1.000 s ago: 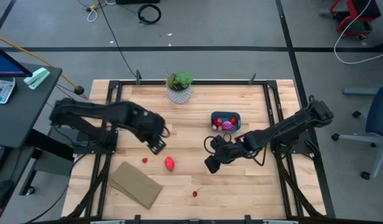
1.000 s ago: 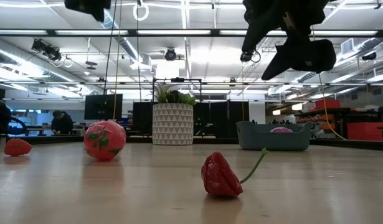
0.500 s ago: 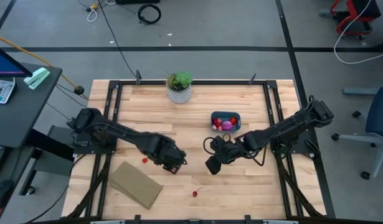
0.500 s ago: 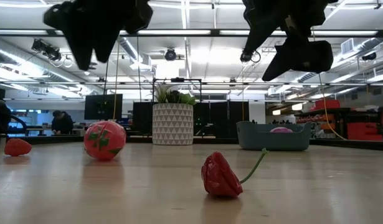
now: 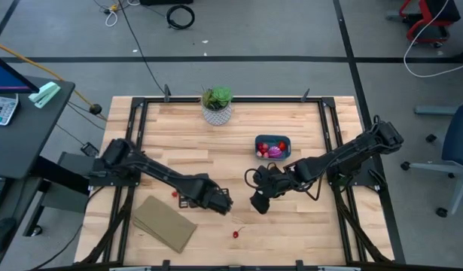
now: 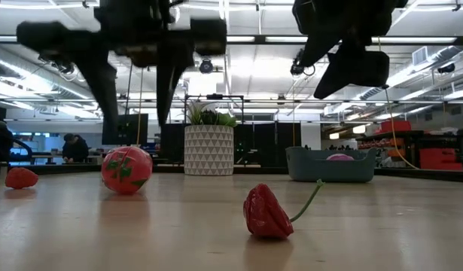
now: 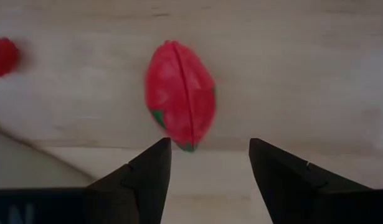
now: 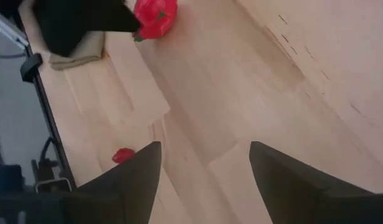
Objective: Pick and placing Produce into tupperware
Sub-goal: Put the red dragon fruit into the blue bin
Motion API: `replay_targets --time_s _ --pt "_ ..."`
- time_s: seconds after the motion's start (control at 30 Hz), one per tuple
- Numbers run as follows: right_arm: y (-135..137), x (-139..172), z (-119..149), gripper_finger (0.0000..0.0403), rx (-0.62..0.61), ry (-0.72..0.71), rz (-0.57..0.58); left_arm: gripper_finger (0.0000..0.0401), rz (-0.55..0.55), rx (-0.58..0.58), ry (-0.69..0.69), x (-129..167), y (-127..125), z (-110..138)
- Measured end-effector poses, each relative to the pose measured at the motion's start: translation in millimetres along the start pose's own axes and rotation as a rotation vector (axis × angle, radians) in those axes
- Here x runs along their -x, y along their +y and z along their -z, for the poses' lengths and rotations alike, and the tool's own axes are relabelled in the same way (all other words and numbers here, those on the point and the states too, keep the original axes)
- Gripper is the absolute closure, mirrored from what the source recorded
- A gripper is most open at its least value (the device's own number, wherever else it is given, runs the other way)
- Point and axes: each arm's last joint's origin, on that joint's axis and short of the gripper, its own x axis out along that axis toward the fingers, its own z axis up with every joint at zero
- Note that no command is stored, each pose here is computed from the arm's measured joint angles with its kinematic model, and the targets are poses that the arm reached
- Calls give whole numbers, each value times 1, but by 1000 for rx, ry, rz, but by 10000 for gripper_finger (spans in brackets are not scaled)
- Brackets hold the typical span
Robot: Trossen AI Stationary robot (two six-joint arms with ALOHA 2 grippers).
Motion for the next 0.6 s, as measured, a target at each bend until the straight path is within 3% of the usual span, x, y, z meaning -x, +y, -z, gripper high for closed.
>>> replay_targets --time_s 0.2,0.6 --pt "0 0 0 149 77 4 -2 174 -92 27 -8 -31 -2 4" --pt "0 0 1 149 183 23 -14 172 -186 44 -55 -48 -4 -11"
